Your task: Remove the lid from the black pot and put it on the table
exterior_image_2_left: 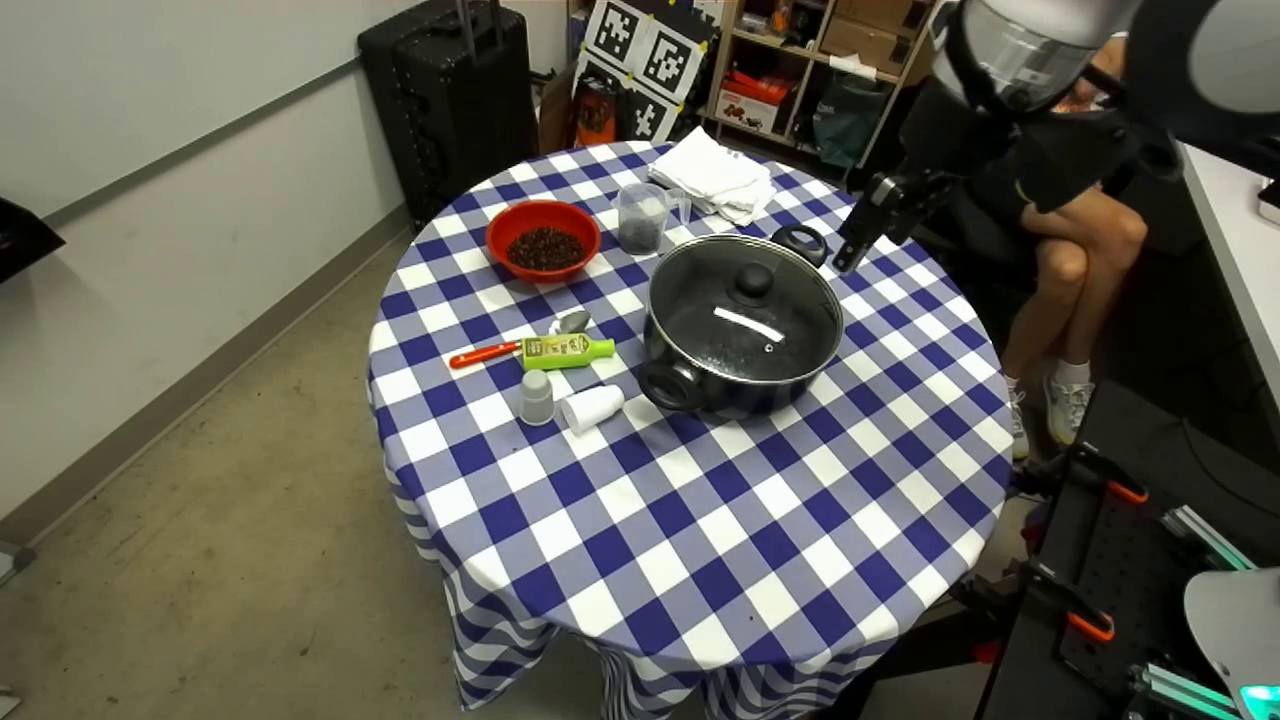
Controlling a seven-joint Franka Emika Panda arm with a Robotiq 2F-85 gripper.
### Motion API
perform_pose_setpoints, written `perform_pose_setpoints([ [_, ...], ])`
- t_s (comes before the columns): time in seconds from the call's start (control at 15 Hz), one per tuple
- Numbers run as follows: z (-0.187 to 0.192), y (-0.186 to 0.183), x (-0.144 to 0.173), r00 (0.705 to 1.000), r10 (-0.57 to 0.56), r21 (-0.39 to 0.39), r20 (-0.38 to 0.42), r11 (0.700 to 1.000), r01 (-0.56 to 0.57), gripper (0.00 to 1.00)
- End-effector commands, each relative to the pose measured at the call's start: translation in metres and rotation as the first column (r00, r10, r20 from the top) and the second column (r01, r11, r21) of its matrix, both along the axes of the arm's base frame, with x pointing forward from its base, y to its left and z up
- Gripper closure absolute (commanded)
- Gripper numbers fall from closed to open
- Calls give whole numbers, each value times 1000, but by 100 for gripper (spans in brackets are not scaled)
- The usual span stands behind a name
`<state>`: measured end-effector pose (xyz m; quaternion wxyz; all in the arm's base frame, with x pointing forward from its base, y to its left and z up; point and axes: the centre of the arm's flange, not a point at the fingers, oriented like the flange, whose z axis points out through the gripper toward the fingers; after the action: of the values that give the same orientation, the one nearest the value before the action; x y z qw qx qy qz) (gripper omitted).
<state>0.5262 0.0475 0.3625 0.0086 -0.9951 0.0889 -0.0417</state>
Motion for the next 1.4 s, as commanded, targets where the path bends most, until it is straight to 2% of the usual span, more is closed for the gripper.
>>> perform_pose_setpoints([
  [0.0,-20,16,66,998,51,-65,-46,996,-54,0],
  [0.2,-34,21,94,990,124,-107,-66,986,-130,0],
  [0.6,-53,13,122,968,223,-86,-112,969,-233,0],
  [1.33,-90,10,127,937,296,-32,-185,951,-306,0],
])
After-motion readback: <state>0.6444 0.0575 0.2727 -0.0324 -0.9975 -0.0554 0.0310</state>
